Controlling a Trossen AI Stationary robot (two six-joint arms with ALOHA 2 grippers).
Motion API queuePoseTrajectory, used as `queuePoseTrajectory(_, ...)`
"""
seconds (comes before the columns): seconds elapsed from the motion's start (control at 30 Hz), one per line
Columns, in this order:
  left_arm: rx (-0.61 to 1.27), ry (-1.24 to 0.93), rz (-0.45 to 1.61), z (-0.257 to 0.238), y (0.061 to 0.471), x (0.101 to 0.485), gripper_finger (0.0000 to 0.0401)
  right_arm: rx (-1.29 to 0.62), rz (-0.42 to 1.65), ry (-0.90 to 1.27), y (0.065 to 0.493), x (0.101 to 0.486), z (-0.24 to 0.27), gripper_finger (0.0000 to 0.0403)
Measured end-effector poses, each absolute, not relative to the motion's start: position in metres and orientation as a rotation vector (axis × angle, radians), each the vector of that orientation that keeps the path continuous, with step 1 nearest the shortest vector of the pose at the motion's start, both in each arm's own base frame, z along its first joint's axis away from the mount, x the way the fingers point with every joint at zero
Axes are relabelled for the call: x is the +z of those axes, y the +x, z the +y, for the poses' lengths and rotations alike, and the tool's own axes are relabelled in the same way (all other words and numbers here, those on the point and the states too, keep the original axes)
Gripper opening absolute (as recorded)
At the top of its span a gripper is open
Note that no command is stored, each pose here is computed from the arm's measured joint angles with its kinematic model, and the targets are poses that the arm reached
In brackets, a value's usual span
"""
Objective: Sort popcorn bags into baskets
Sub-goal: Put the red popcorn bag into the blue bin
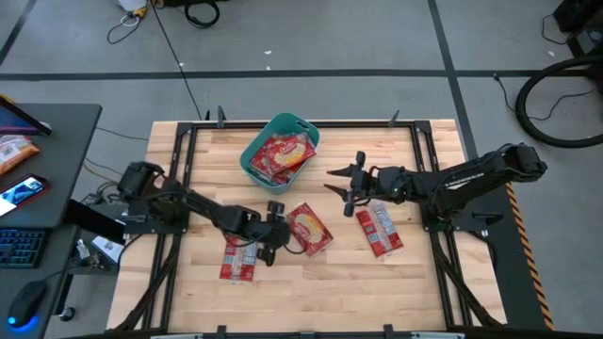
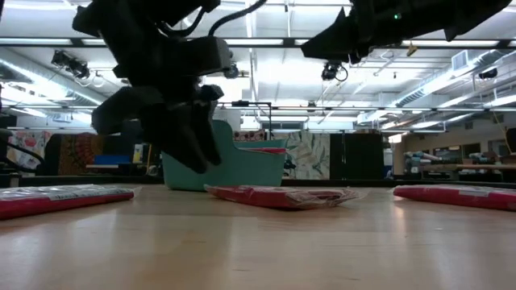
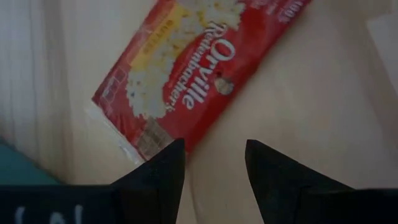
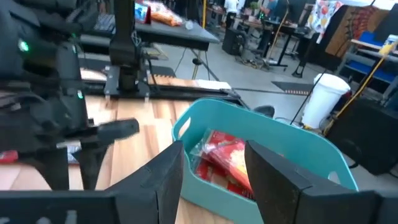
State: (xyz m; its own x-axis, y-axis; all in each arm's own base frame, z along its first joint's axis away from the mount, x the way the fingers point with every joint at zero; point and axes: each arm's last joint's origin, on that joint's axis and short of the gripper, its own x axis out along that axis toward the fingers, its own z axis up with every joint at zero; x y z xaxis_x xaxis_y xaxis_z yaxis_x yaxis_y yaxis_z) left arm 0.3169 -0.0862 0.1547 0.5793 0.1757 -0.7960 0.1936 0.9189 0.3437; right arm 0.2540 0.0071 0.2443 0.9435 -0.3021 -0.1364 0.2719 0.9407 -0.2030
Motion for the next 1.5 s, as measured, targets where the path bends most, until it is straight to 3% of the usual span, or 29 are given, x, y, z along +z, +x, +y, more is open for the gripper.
queuePoseTrajectory(0.4,-0.120,0.787,0.908,-0.094,0.334,0.126,0.0172,-0.291,0.204,-0.149,0.254,0.239,0.007,0.0177)
queuePoseTrajectory(0.67,-0.113,0.821,0.943,-0.084,0.340,0.112,0.0168,-0.254,0.204,-0.142,0.255,0.239,0.008,0.0177)
queuePoseTrajectory(0.77,-0.129,0.823,0.957,-0.083,0.340,0.109,0.0138,-0.235,0.203,-0.141,0.255,0.239,0.009,0.0177)
queuePoseTrajectory(0.97,-0.127,0.792,0.964,-0.081,0.340,0.108,0.0021,-0.232,0.207,-0.143,0.255,0.238,0.009,0.0177)
queuePoseTrajectory(1.2,-0.003,0.813,0.975,-0.085,0.332,0.116,0.0019,-0.230,0.232,-0.149,0.254,0.236,0.009,0.0177)
queuePoseTrajectory(1.5,0.142,0.715,0.863,-0.083,0.324,0.163,0.0018,-0.231,0.231,-0.139,0.254,0.236,0.009,0.0177)
